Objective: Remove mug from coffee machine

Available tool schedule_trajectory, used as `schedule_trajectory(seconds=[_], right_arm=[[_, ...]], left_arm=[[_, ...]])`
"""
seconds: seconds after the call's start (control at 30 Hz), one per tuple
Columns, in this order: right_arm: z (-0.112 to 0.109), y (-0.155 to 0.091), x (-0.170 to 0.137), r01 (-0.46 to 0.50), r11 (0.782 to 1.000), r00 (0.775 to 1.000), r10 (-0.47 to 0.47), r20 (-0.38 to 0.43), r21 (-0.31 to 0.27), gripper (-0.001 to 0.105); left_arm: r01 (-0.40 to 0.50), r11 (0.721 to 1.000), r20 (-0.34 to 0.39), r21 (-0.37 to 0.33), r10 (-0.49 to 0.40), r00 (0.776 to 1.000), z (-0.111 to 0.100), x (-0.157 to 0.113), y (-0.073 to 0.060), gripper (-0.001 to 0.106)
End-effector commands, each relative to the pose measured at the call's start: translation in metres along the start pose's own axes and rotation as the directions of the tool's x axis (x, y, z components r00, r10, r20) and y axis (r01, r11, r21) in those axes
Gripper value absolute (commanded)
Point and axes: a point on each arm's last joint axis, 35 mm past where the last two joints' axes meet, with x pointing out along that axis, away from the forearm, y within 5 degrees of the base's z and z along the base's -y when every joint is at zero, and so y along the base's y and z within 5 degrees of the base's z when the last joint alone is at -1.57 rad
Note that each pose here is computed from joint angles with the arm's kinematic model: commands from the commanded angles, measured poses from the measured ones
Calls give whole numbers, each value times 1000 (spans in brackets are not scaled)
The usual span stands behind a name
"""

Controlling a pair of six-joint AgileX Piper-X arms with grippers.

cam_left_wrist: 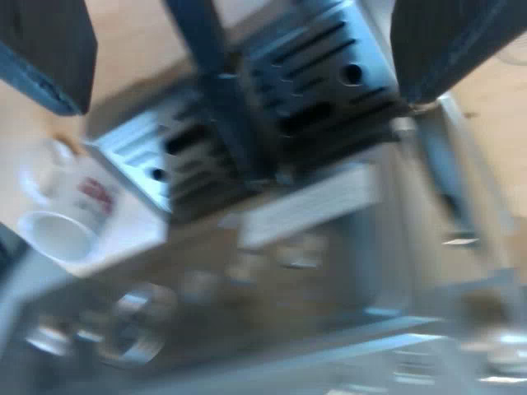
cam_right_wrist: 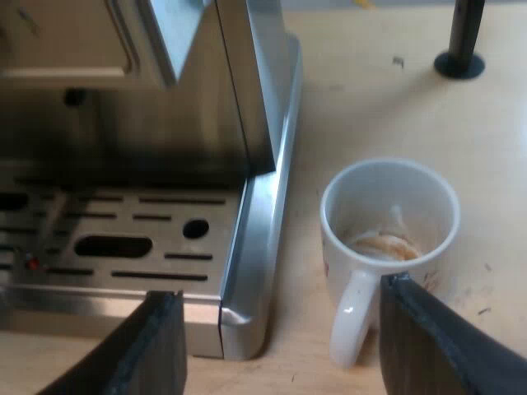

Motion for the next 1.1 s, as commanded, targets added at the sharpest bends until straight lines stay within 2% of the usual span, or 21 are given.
schedule_trajectory(seconds=[0.03, 0.1, 0.2, 0.27, 0.37, 0.43, 0.5, 0.53, 0.63, 0.8, 0.93, 1.1], right_arm=[[7, 1, 13, 13, 1000, 1000, -13, 2, -11, 54], [8, 2, 20, 51, 999, 999, -51, -2, -11, 54], [10, 1, 25, 101, 995, 995, -101, 3, -8, 54], [12, -1, 25, 116, 993, 993, -116, 21, 1, 54], [13, -12, 27, 165, 986, 986, -166, 33, 22, 54], [12, -26, 28, 224, 973, 974, -225, 25, 59, 54], [11, -31, 28, 244, 967, 969, -246, 19, 71, 54], [8, -49, 24, 315, 943, 948, -317, 2, 113, 54], [3, -66, 14, 347, 923, 936, -351, -10, 163, 54], [-4, -73, -9, 301, 931, 951, -309, 7, 206, 54], [-7, -65, -33, 290, 937, 953, -302, 33, 196, 54], [-12, -57, -63, 315, 928, 939, -335, 79, 198, 54]], left_arm=[[-46, 999, 24, -29, 46, 999, 4, -5, 6, 79], [-50, 998, 31, -30, 51, 998, 4, -11, 5, 79], [-132, 990, 21, -50, 133, 991, -1, -19, 8, 79], [-231, 971, 24, -68, 233, 972, -4, -28, 10, 79], [-318, 945, 42, -82, 322, 946, -7, -42, 11, 79], [-333, 939, 58, -81, 338, 939, -8, -50, 8, 79], [-339, 937, 66, -84, 345, 936, -10, -57, 6, 79], [-348, 934, 70, -86, 354, 933, -13, -63, 4, 79], [-372, 924, 89, -86, 379, 921, -17, -75, 0, 79], [-397, 913, 137, -92, 407, 903, -22, -92, -6, 79], [-396, 914, 163, -88, 406, 899, -29, -106, -16, 79], [-394, 915, 183, -83, 403, 897, -41, -122, -26, 79]])
